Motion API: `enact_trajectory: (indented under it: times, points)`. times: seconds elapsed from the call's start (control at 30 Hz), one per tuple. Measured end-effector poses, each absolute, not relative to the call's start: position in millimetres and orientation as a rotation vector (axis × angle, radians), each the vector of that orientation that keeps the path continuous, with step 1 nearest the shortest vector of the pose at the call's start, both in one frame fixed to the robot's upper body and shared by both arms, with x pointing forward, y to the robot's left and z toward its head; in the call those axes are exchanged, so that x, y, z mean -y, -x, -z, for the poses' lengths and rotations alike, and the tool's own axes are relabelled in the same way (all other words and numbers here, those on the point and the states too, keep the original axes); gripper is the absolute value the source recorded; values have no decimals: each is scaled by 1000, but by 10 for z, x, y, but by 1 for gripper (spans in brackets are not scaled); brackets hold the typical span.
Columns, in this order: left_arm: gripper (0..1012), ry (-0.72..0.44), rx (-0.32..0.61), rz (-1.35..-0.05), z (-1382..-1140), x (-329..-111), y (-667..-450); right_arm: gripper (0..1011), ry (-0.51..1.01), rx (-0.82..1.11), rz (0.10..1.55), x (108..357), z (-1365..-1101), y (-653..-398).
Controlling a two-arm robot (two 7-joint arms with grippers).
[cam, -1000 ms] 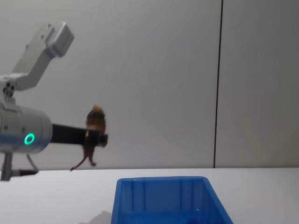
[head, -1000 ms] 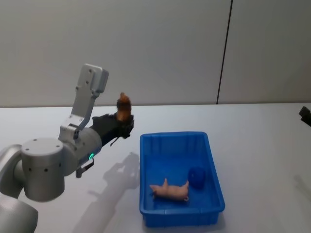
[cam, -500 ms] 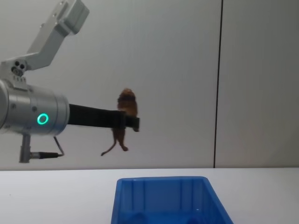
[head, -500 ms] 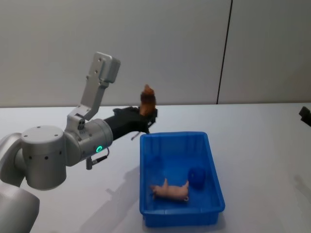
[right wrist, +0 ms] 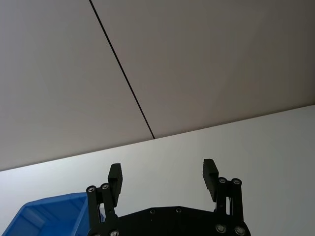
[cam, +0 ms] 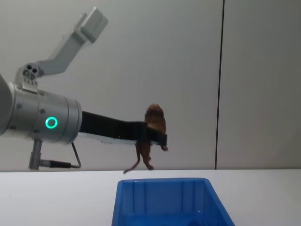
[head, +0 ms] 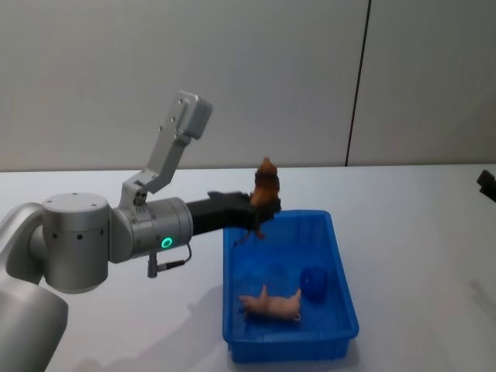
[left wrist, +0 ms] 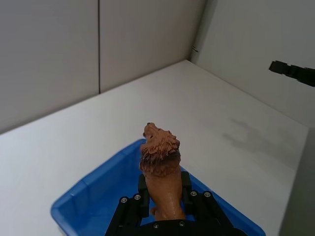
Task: Pick up the two dolls from the table and place them into the box.
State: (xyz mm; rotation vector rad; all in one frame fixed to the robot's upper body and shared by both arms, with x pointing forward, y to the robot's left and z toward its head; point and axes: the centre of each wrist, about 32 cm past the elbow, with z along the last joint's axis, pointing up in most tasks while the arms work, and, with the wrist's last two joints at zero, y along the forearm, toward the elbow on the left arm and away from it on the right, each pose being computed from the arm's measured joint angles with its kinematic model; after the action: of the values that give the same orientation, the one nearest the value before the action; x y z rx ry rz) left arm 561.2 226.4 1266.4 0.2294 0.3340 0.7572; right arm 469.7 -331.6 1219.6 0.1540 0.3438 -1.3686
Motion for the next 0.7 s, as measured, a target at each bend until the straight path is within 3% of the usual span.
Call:
enact_trajectory:
  times: [0.3, 0.7]
  points:
    - [376, -271, -439, -666, -12573, -2253, -5690, 1003, -154, -344, 1369, 3316, -12196, -4697]
    - [721, -294, -502, -611, -12511, -2242, -5739, 1003, -154, -344, 1369, 3316, -12196, -4697]
